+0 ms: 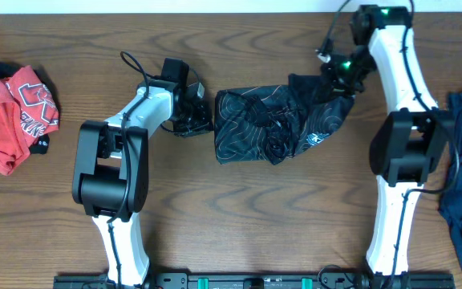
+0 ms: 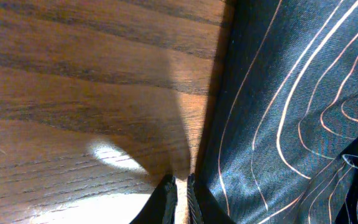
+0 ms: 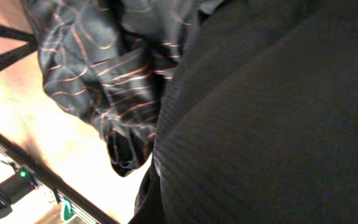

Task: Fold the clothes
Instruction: 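Fold the right end leftward over the bundle with the right gripper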

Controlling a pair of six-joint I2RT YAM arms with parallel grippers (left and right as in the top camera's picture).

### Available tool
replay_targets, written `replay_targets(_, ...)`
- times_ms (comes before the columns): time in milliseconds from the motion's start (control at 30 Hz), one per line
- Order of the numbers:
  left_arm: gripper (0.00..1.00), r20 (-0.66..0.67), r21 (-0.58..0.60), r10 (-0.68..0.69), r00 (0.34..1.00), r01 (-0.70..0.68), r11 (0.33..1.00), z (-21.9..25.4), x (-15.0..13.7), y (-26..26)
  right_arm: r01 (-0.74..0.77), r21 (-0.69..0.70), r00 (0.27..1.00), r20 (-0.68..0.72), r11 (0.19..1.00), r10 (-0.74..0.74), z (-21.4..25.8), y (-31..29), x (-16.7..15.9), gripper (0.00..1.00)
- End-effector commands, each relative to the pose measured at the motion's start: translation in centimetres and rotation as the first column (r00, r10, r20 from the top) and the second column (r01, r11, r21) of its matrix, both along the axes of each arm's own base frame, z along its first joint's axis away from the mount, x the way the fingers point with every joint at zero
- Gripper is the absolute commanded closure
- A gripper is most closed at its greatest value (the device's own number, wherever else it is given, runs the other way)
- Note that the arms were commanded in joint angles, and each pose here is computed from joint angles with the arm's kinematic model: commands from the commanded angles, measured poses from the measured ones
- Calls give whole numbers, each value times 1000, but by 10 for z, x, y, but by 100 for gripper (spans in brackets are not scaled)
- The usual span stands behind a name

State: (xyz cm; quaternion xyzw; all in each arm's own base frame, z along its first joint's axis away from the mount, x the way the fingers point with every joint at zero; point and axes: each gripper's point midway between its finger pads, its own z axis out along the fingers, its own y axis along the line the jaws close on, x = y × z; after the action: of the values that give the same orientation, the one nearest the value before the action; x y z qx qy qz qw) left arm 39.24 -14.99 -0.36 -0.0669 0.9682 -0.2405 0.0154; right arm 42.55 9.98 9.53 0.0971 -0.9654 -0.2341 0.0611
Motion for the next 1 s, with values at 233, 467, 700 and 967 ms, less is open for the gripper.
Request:
replay_targets(233,89,-166,194,23,986,10,981,-64,-41,32,-124,-13,992,34,992,125,20,70,-19,99)
replay_targets(467,89,-166,194,23,986,10,981,-64,-41,32,-194,-93,980,31,977,197,15,102,-34,99)
replay_targets(700,89,-169,195,24,985,9,981,-64,-42,33,-239,-114,970,27,964,243,13,124,-47,99)
replay_targets(967,94,-169,195,63,984,-29,980,-63,-38,47,-226,-173,972,21,959,233,10,120,-48,99)
